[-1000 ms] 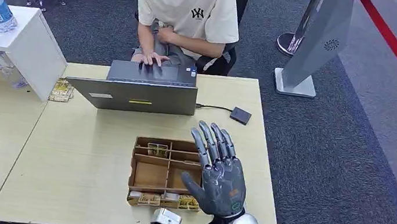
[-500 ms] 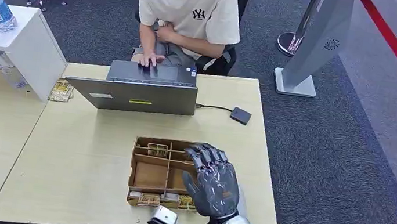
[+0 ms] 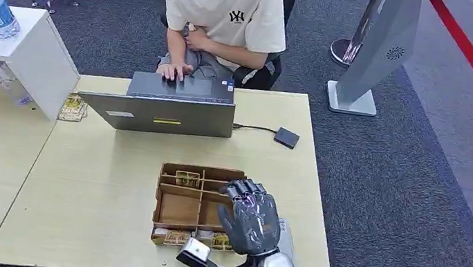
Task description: Pass the card to the sensor for recognition and then transmit it.
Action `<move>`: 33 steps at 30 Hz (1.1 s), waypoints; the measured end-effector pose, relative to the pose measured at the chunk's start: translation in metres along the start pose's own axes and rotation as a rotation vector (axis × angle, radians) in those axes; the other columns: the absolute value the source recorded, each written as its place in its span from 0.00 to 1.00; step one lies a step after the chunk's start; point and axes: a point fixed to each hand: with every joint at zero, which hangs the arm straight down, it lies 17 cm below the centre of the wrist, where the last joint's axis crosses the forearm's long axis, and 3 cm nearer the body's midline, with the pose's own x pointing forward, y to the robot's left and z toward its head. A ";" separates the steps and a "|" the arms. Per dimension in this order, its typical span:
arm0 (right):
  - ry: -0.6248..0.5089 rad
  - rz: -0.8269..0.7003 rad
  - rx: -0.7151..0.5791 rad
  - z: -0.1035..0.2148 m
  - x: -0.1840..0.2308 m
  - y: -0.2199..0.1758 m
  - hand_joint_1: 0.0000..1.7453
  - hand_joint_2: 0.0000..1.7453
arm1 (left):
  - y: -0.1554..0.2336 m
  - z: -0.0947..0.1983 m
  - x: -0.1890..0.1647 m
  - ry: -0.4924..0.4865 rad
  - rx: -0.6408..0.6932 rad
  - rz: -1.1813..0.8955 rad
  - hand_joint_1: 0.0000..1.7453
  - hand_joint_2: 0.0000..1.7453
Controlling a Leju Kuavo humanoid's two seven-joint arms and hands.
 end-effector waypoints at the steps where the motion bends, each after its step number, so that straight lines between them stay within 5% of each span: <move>1: 0.001 0.002 0.003 -0.001 -0.001 0.001 0.57 1.00 | 0.000 0.000 0.000 0.000 0.000 0.000 0.00 0.00; 5: 0.008 0.005 0.021 -0.001 -0.005 0.009 0.57 1.00 | 0.000 0.000 0.000 0.000 -0.003 0.001 0.00 0.00; 13: 0.018 0.011 0.042 -0.003 -0.014 0.018 0.41 1.00 | 0.000 0.000 0.000 -0.001 -0.002 -0.010 0.00 0.00; 19: 0.035 0.015 0.059 -0.004 -0.022 0.025 0.45 1.00 | 0.000 0.000 0.000 -0.001 -0.003 -0.010 0.00 0.00; 22: 0.041 0.020 0.071 -0.003 -0.024 0.030 0.57 1.00 | 0.000 0.000 -0.001 0.000 -0.003 -0.009 0.00 0.00; 25: 0.049 0.025 0.083 -0.002 -0.027 0.034 0.51 1.00 | 0.000 0.000 -0.001 -0.001 -0.003 -0.011 0.00 0.00; 26: 0.053 0.027 0.087 -0.002 -0.028 0.035 0.61 1.00 | 0.000 0.000 -0.001 -0.001 -0.003 -0.011 0.00 0.00; 28: 0.056 0.030 0.093 -0.002 -0.030 0.038 0.64 1.00 | 0.000 0.000 -0.001 -0.001 -0.003 -0.011 0.00 0.00; 29: 0.059 0.033 0.096 -0.002 -0.031 0.039 0.86 1.00 | 0.000 0.000 -0.001 -0.002 -0.003 -0.010 0.00 0.00; 30: 0.066 0.035 0.101 -0.002 -0.033 0.041 0.87 1.00 | 0.000 0.000 0.000 -0.003 -0.003 -0.009 0.00 0.00; 31: 0.070 0.036 0.104 -0.002 -0.035 0.042 1.00 1.00 | 0.000 0.000 0.000 -0.004 -0.003 -0.008 0.00 0.00; 33: 0.076 0.039 0.109 -0.002 -0.037 0.044 1.00 1.00 | 0.000 0.000 0.000 -0.004 -0.004 -0.005 0.00 0.00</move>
